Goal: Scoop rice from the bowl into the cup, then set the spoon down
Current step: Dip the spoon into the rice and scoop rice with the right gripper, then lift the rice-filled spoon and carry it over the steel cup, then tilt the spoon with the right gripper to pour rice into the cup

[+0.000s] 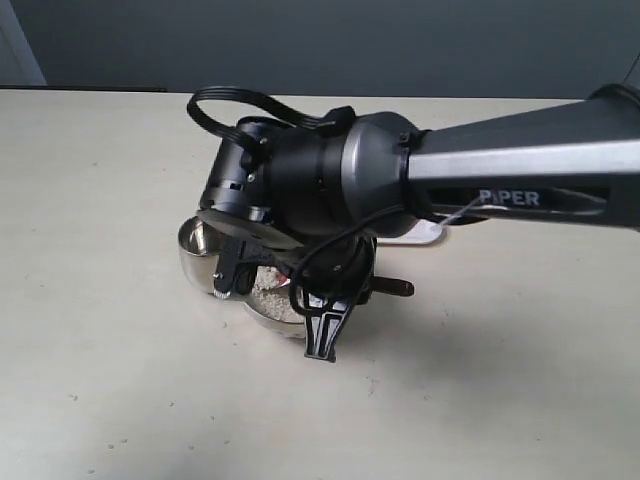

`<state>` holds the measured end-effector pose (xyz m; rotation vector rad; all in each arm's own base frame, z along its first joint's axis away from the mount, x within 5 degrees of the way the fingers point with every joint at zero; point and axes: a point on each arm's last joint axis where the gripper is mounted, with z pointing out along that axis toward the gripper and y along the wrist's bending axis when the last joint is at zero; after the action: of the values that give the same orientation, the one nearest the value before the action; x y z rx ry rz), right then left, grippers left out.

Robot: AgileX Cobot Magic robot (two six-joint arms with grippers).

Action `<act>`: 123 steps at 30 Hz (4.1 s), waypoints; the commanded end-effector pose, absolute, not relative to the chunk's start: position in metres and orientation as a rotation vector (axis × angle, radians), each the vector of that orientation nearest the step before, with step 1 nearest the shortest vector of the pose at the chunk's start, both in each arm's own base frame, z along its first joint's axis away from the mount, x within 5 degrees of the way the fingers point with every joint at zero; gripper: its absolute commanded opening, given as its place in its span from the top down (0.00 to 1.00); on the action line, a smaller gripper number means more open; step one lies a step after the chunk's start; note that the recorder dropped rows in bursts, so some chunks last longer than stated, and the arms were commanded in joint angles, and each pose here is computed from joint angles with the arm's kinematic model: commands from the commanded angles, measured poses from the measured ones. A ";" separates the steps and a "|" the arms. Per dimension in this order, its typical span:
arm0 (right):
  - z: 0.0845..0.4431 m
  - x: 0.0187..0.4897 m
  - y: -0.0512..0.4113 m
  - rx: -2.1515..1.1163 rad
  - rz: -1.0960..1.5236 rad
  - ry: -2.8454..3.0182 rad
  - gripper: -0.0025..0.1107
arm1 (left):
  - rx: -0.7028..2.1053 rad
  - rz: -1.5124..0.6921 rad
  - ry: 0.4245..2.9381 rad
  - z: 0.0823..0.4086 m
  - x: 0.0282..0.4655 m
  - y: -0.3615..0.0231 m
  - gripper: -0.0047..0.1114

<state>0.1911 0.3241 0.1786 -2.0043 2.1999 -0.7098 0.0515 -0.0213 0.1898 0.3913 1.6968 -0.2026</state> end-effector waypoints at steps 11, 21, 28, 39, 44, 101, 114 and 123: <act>0.192 0.194 0.319 -1.993 -0.648 2.212 0.98 | 0.388 -0.204 1.679 0.192 0.051 -0.021 0.96; 0.196 0.195 0.318 -2.000 -0.648 2.199 0.98 | 0.388 -0.204 1.679 0.192 0.051 -0.021 0.96; 0.195 0.203 0.313 -1.964 -0.602 2.273 0.98 | 0.388 -0.204 1.679 0.192 0.051 -0.021 0.96; 0.219 0.210 0.328 -1.902 -0.524 2.225 0.98 | 0.388 -0.204 1.679 0.192 0.051 -0.021 0.96; 0.228 0.214 0.333 -1.911 -0.504 2.183 0.98 | 0.388 -0.204 1.679 0.192 0.051 -0.021 0.96; 0.216 0.232 0.363 -1.908 -0.645 2.037 0.98 | 0.388 -0.204 1.679 0.192 0.051 -0.021 0.96; 0.213 0.232 0.368 -1.845 -0.671 2.023 0.98 | 0.388 -0.204 1.679 0.192 0.051 -0.021 0.96; 0.212 0.233 0.370 -1.826 -0.651 2.012 0.98 | 0.388 -0.204 1.679 0.192 0.051 -0.021 0.96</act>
<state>0.2325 0.3692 0.2103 -1.8381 2.0262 -0.6526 0.0515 -0.0213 0.1898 0.3913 1.6968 -0.2026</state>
